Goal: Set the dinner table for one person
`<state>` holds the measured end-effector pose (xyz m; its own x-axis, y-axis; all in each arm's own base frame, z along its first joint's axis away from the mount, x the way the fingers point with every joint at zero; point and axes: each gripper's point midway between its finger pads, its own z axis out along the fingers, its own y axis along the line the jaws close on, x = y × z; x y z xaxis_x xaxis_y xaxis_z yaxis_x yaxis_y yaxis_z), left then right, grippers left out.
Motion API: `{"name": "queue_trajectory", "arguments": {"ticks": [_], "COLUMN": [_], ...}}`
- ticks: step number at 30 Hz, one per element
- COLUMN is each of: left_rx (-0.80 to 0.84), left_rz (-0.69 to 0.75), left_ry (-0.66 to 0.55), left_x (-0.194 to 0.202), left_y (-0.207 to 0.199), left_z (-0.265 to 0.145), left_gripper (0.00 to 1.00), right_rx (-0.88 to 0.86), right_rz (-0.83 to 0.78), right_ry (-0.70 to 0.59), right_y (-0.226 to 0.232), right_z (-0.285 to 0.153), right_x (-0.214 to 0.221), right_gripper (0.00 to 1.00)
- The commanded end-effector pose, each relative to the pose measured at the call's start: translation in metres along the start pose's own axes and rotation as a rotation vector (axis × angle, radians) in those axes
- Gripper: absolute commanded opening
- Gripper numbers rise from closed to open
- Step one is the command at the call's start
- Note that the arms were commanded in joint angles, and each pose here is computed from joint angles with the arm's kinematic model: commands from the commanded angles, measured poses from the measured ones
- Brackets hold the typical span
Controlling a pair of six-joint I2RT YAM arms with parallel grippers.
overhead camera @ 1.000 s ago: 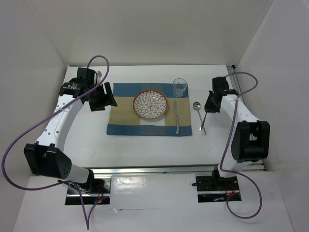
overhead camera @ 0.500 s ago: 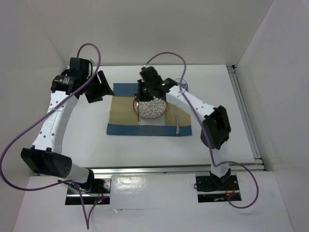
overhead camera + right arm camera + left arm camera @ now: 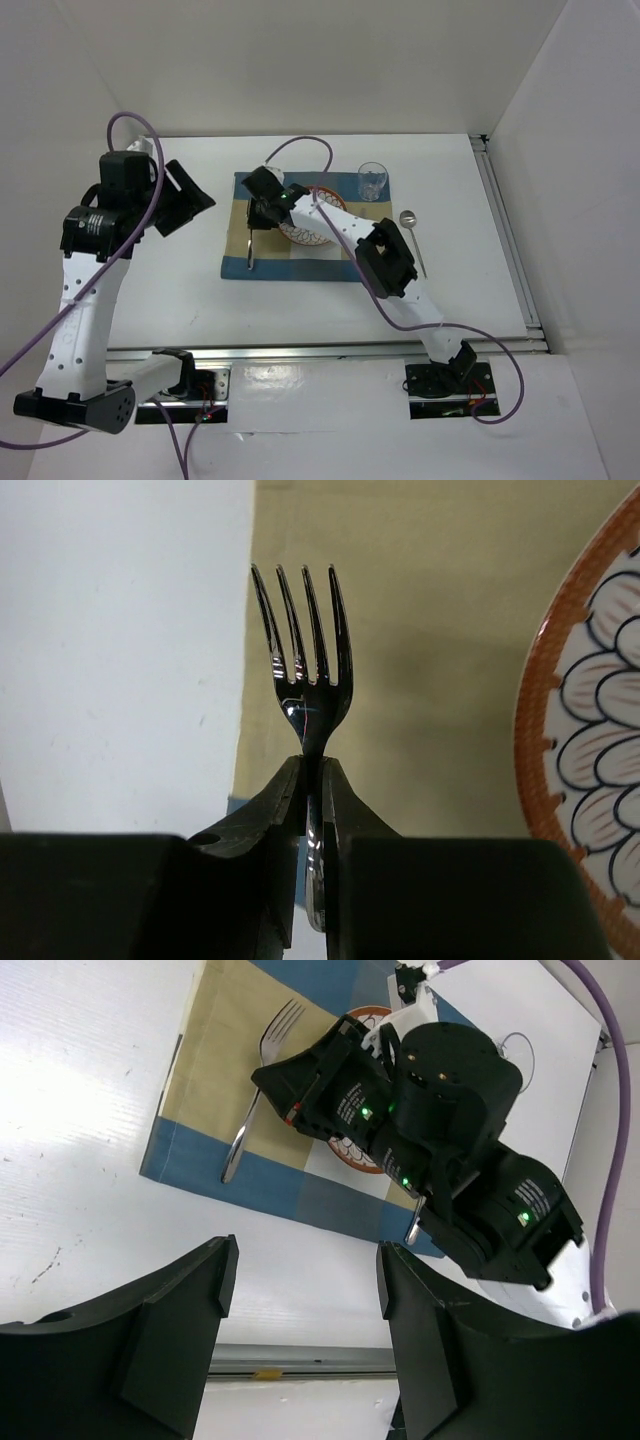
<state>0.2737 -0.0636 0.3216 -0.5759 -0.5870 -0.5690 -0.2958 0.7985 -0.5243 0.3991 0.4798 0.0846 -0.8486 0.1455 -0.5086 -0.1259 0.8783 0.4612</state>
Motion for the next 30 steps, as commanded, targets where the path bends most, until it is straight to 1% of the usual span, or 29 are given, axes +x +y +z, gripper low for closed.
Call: {"name": "queue_trajectory", "arguments": {"ticks": [1, 2, 4, 5, 6, 7, 8, 9, 10, 11, 12, 13, 15, 17, 18, 19, 21, 22, 24, 25, 26, 27, 28, 30], "left_rx": [0.008, -0.003, -0.007, -0.007, -0.013, 0.006, 0.008, 0.007, 0.013, 0.018, 0.019, 0.027, 0.02, 0.048, 0.063, 0.078, 0.085, 0.09, 0.068, 0.079, 0.086, 0.08, 0.086, 0.078], "left_rz": [0.001, 0.0, 0.009, 0.009, 0.009, 0.019, 0.018, 0.027, 0.028, 0.039, 0.048, 0.048, 0.057, 0.074, 0.086, 0.087, 0.113, 0.115, 0.115, 0.116, 0.118, 0.117, 0.118, 0.127], "left_ry": [-0.018, -0.005, 0.015, 0.015, 0.023, 0.013, 0.028, 0.029, 0.022, 0.03, 0.03, 0.037, 0.046, 0.048, 0.028, 0.025, 0.0, -0.022, -0.054, -0.069, -0.094, -0.086, -0.094, -0.084], "left_x": [-0.009, -0.008, -0.005, -0.005, -0.003, -0.004, -0.001, 0.0, -0.001, 0.002, 0.002, 0.003, 0.004, 0.003, -0.002, -0.004, -0.01, -0.014, -0.019, -0.019, -0.022, -0.02, -0.02, -0.017], "left_y": [-0.005, -0.004, -0.003, -0.003, -0.001, -0.004, -0.003, -0.002, -0.003, -0.002, -0.001, -0.003, -0.001, -0.007, -0.011, -0.015, -0.017, -0.019, -0.015, -0.016, -0.016, -0.014, -0.014, -0.011], "left_z": [0.004, 0.006, 0.009, 0.009, 0.011, 0.008, 0.01, 0.012, 0.009, 0.012, 0.015, 0.015, 0.019, 0.015, 0.013, 0.01, 0.008, 0.002, -0.001, -0.003, -0.007, -0.004, -0.005, -0.002], "left_gripper": [0.74, 0.74, 0.74, 0.74, 0.74, 0.74, 0.74, 0.74, 0.74, 0.74, 0.74, 0.74, 0.74, 0.74, 0.74, 0.74, 0.74, 0.74, 0.76, 0.76, 0.76, 0.76, 0.76, 0.76], "right_rx": [-0.034, -0.03, -0.011, -0.035, -0.024, -0.039, -0.031, -0.042, -0.048, -0.056, -0.083, -0.082, -0.121, -0.169, -0.174, -0.215, -0.22, -0.223, -0.175, -0.089, -0.059, -0.003, 0.128, 0.255], "right_rz": [0.063, 0.072, 0.075, 0.077, 0.083, 0.085, 0.084, 0.081, 0.081, 0.08, 0.083, 0.074, 0.06, 0.038, 0.032, 0.013, -0.017, -0.027, -0.058, -0.068, -0.088, -0.082, -0.081, -0.057], "right_ry": [-0.097, -0.105, -0.085, -0.094, -0.093, -0.107, -0.1, -0.103, -0.096, -0.088, -0.113, -0.113, -0.122, -0.17, -0.166, -0.209, -0.254, -0.295, -0.327, -0.326, -0.357, -0.362, -0.355, -0.338], "right_y": [0.014, 0.009, -0.002, 0.005, -0.002, 0.003, -0.001, -0.002, -0.001, 0.001, 0.011, 0.011, 0.025, 0.042, 0.046, 0.059, 0.061, 0.061, 0.046, 0.018, 0.006, -0.012, -0.059, -0.113], "right_z": [0.007, 0.011, 0.026, 0.026, 0.03, 0.029, 0.033, 0.034, 0.033, 0.033, 0.021, 0.018, 0.004, -0.025, -0.033, -0.061, -0.086, -0.112, -0.136, -0.134, -0.165, -0.173, -0.187, -0.199], "right_x": [-0.028, -0.035, -0.028, -0.033, -0.034, -0.039, -0.036, -0.04, -0.039, -0.038, -0.048, -0.049, -0.053, -0.073, -0.069, -0.085, -0.096, -0.105, -0.113, -0.109, -0.116, -0.115, -0.109, -0.1], "right_gripper": [0.0, 0.0, 0.0, 0.0, 0.0, 0.05, 0.13, 0.22, 0.37, 0.39, 0.42, 0.48, 0.51, 0.51, 0.51, 0.51, 0.51, 0.51, 0.51, 0.51, 0.53, 0.57, 0.64, 0.69]}}
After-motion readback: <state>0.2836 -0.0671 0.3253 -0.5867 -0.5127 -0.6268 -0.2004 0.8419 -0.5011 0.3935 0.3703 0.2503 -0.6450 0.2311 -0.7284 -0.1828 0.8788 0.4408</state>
